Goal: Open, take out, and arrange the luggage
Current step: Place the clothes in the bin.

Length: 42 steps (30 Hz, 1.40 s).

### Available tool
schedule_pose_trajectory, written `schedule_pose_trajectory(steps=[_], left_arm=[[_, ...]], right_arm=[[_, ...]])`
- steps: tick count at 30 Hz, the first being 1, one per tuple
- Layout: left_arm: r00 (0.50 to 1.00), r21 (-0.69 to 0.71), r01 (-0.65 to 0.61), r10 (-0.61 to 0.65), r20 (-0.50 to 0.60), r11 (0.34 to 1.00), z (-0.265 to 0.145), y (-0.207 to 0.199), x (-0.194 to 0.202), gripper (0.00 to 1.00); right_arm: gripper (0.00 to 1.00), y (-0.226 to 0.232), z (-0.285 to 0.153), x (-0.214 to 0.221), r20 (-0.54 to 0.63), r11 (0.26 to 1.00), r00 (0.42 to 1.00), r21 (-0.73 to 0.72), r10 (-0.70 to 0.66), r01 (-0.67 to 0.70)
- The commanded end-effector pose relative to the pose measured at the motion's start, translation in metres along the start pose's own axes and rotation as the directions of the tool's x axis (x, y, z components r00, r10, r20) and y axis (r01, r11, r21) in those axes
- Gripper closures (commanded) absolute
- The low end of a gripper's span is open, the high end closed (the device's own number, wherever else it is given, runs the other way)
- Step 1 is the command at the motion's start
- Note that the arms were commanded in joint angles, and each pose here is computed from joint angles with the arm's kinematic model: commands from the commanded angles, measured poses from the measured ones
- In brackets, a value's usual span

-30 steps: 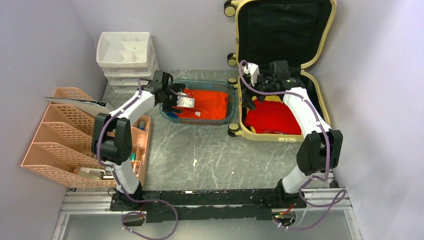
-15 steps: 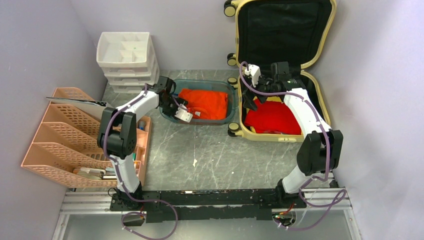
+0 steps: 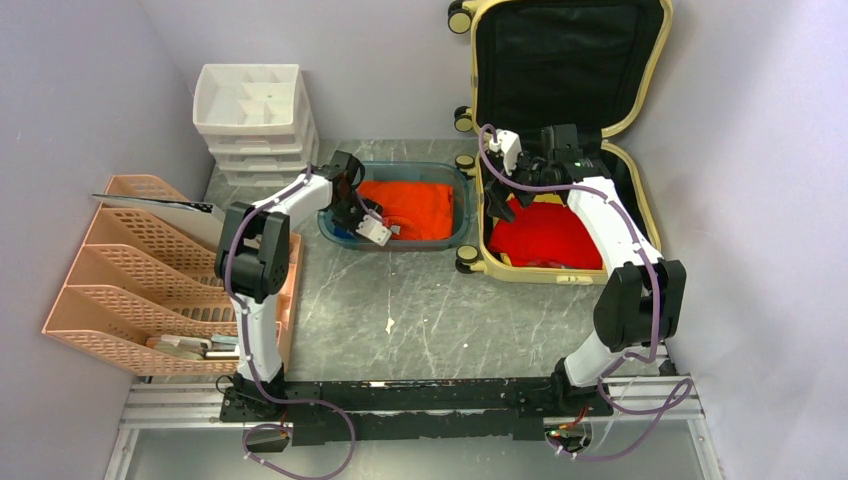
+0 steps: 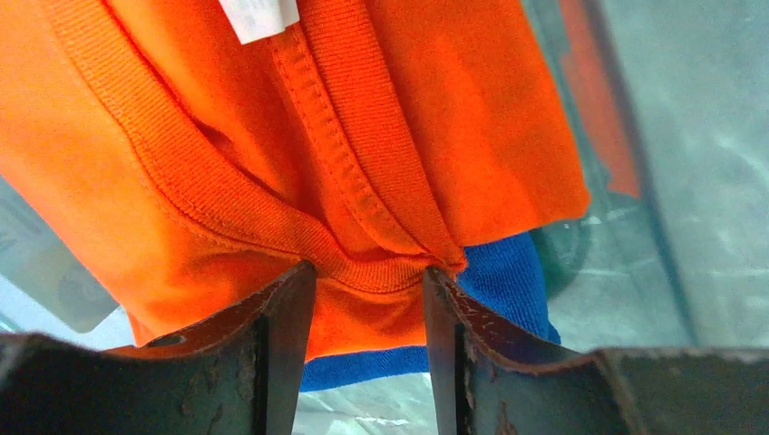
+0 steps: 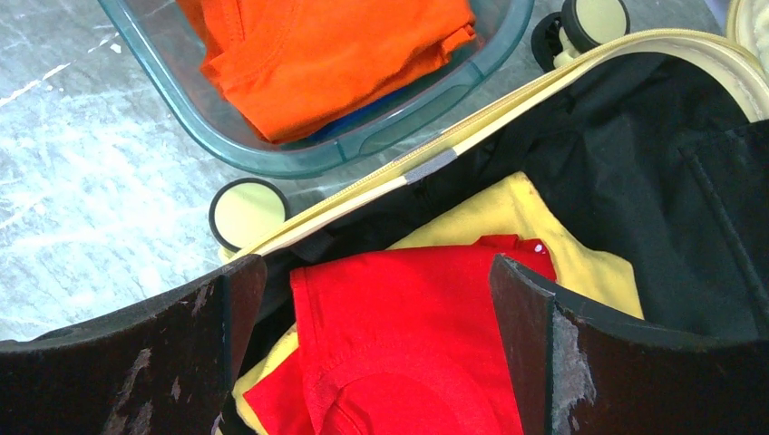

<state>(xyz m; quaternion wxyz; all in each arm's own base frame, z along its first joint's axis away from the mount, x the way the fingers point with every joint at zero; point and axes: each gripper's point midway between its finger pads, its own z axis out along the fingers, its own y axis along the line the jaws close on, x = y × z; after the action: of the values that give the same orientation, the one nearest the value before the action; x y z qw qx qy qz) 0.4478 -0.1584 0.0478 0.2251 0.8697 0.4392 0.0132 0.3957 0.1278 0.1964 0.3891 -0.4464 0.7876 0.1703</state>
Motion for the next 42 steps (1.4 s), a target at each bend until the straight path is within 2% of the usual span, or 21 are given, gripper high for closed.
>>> schedule_pose_trajectory(steps=[1,5,7,8,9,16,25,32,39,42], left_arm=[[1.000,0.102,0.003,-0.005,0.020,0.995,0.011,-0.013,-0.006,0.50],[0.998,0.093,0.018,-0.023,0.052,0.996,0.007,-0.005,-0.013,0.57],[0.997,0.089,0.022,-0.028,0.073,0.996,0.003,-0.002,-0.018,0.67],[0.996,0.087,0.025,-0.033,0.085,0.996,0.001,-0.001,-0.020,0.90],[0.994,0.082,0.035,-0.043,0.096,0.996,-0.001,0.001,-0.023,0.94],[0.980,0.099,0.074,-0.091,0.175,0.992,-0.016,0.010,-0.039,0.95],[0.933,0.157,0.157,-0.199,0.301,0.975,-0.038,0.024,-0.060,0.95],[0.915,0.286,0.159,-0.250,0.318,0.945,-0.038,-0.003,-0.067,0.95],[0.899,0.335,0.163,-0.279,0.336,0.928,-0.028,-0.021,-0.071,0.95],[0.886,0.342,0.186,-0.308,0.348,0.921,-0.028,-0.021,-0.075,0.82]], right_arm=[[0.00,-0.003,-0.012,-0.011,0.031,0.998,0.998,0.048,-0.051,0.049],[0.00,-0.004,-0.010,-0.009,0.025,0.998,0.998,0.048,-0.051,0.049],[0.00,-0.005,-0.009,-0.009,0.024,0.998,0.999,0.048,-0.048,0.047],[0.00,-0.006,-0.009,-0.009,0.024,0.998,0.999,0.047,-0.047,0.046],[0.00,-0.006,-0.009,-0.010,0.025,0.998,0.999,0.047,-0.047,0.046],[0.00,-0.008,-0.007,-0.009,0.021,0.998,0.999,0.048,-0.045,0.044],[0.00,-0.007,-0.008,-0.009,0.024,0.998,0.999,0.051,-0.047,0.045],[0.00,-0.008,-0.008,-0.010,0.026,0.997,0.998,0.056,-0.049,0.048],[0.00,-0.009,-0.006,-0.008,0.020,0.998,0.999,0.050,-0.041,0.040],[0.00,-0.010,-0.006,-0.008,0.018,0.998,0.999,0.054,-0.042,0.041]])
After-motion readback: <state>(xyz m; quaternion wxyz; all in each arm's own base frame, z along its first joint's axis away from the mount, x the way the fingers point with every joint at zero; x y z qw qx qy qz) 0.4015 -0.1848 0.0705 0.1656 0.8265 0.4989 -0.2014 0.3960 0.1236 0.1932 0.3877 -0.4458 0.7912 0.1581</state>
